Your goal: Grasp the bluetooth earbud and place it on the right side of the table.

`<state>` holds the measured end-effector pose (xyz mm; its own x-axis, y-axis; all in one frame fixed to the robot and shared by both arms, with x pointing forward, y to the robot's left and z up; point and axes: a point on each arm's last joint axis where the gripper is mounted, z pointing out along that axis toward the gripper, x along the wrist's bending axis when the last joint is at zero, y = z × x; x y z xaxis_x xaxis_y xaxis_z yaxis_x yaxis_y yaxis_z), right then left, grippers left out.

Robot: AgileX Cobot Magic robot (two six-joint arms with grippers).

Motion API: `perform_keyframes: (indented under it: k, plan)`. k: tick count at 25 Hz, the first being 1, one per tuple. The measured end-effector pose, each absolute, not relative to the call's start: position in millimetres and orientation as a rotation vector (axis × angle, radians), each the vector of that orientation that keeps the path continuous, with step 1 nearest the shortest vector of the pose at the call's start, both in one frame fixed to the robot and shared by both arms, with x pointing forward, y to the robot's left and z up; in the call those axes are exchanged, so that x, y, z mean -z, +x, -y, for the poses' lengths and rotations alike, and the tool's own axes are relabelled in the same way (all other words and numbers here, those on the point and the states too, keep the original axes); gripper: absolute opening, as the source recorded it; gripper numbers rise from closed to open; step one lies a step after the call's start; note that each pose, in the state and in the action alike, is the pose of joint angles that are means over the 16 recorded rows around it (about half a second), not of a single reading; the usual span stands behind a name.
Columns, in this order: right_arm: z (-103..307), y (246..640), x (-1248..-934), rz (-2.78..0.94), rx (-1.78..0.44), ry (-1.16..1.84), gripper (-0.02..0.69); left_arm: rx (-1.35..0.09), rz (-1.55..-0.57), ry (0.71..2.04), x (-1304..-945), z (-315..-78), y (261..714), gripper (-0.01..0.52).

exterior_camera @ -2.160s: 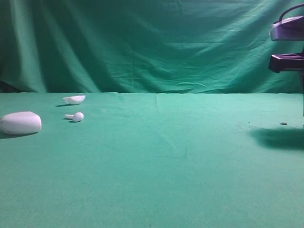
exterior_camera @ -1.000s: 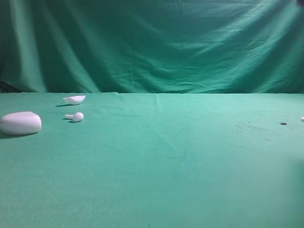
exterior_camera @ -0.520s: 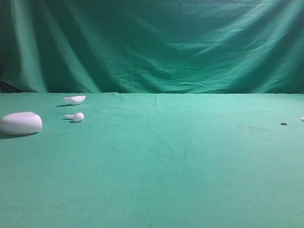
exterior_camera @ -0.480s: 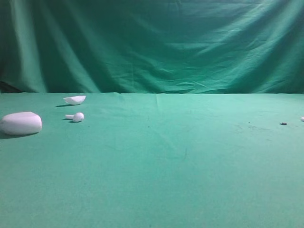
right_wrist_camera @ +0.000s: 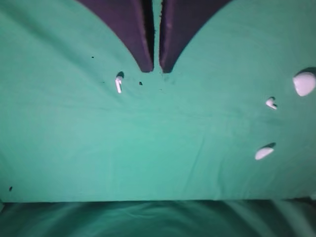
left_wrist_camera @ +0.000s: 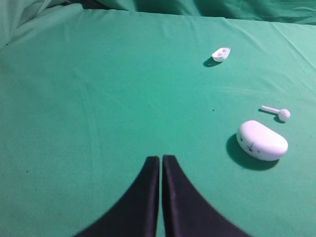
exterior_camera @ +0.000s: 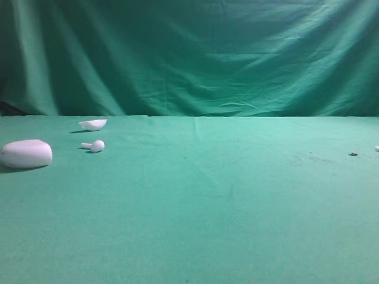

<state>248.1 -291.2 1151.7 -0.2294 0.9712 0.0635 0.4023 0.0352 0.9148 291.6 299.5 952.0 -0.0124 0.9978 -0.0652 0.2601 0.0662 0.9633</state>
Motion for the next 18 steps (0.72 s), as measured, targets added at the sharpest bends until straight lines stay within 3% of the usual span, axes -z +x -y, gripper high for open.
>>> perform_keyframes:
  k: [7, 18]
  plan:
    - [292.0, 264.3, -1111.3, -1.612, -1.178, 1.315, 0.000, -1.026, -1.434, 1.347, -952.0, -299.5, 291.6, 0.000]
    - [291.6, 285.2, -1003.0, -1.516, -1.179, 1.235, 0.000, -1.026, -1.434, 1.347, -952.0, -299.5, 291.6, 0.000]
